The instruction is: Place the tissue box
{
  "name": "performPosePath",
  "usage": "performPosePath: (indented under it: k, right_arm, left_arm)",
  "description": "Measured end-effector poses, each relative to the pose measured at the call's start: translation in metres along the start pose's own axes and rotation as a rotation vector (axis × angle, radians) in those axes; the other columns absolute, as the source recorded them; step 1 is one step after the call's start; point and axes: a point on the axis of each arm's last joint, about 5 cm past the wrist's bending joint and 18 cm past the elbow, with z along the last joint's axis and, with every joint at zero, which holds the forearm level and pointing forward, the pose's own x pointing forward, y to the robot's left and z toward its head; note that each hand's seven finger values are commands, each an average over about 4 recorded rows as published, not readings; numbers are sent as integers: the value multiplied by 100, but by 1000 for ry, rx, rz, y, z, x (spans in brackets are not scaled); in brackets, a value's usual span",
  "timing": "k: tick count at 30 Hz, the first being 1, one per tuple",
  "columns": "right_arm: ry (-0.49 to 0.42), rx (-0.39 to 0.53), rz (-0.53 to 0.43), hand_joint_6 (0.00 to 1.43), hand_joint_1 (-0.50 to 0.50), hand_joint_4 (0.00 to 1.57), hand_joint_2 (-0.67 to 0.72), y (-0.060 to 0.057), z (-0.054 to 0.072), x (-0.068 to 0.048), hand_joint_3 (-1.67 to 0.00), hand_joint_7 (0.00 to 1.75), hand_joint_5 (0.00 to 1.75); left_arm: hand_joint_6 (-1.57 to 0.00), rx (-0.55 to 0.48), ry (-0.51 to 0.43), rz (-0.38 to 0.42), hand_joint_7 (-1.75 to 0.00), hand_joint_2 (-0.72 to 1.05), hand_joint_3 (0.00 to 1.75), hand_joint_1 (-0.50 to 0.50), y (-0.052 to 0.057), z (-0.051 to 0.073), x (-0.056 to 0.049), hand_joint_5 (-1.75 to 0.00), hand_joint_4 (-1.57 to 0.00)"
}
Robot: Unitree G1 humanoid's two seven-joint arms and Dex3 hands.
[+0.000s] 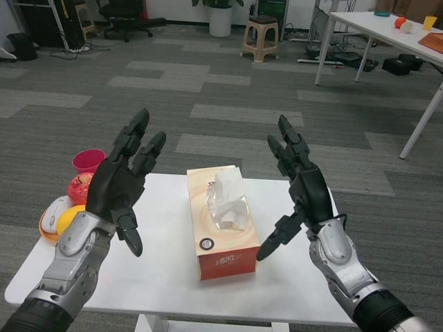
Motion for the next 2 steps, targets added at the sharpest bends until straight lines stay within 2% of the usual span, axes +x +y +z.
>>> performPosePath:
  k: [2]
  right_arm:
    - [0, -4, 0, 0, -29, 0, 41, -1, 0, 0, 0, 0, 0]
  left_arm:
    - [0, 1, 0, 0, 0, -69, 0, 50, 0, 0, 0, -31, 0]
